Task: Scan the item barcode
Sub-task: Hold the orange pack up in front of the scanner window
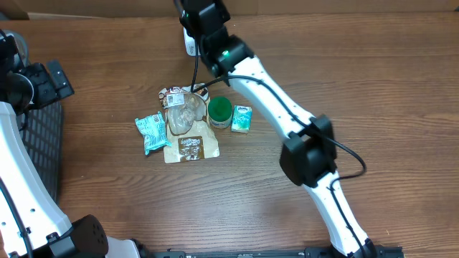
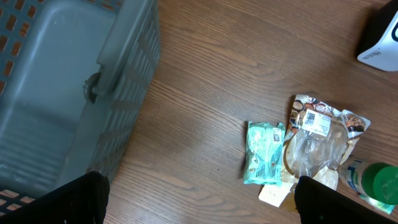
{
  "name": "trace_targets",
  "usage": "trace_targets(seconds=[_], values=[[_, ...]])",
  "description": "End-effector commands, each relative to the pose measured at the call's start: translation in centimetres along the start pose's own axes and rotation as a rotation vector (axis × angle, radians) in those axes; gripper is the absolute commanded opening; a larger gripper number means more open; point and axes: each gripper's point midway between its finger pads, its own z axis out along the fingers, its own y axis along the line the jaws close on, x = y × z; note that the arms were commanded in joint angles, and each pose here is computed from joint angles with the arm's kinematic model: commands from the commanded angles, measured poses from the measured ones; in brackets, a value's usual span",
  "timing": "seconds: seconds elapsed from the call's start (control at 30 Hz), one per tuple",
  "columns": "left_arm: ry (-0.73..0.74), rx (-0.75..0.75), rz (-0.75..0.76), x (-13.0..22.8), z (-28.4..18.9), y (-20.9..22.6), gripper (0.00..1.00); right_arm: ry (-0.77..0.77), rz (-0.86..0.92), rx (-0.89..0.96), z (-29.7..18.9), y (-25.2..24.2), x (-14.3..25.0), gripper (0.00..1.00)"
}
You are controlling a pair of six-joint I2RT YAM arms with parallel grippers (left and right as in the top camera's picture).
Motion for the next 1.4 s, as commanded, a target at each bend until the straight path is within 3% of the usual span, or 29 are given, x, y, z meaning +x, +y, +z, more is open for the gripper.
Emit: trace_targets(seconds=[0.0, 0.23, 0.47, 0.7, 1.37], values=[[-0.016, -0.007, 0.020, -0.4, -0.4, 0.2, 1.00, 0.015, -0.215, 0.071, 1.6, 0.0, 1.8, 0.04], [-0.016, -0.007, 0.020, -0.4, -0.4, 0.2, 1.00, 0.046, -0.273, 0.054, 3.8, 2.6, 5.6, 0.04], [-0.016, -0.007, 0.020, -0.4, -0.4, 0.2, 1.00, 0.044, -0.276, 0.040, 3.9, 2.9, 5.7, 0.04], [-0.016, -0.007, 0.020, -0.4, -0.4, 0.2, 0.99, 0.037, -0.387, -0.102, 3.8, 5.4, 6.5, 0.04], [-0.016, -0.007, 0.020, -0.4, -0.4, 0.2, 1.00, 0.055, -0.431, -0.074, 3.9, 4.4, 6.8, 0.04]])
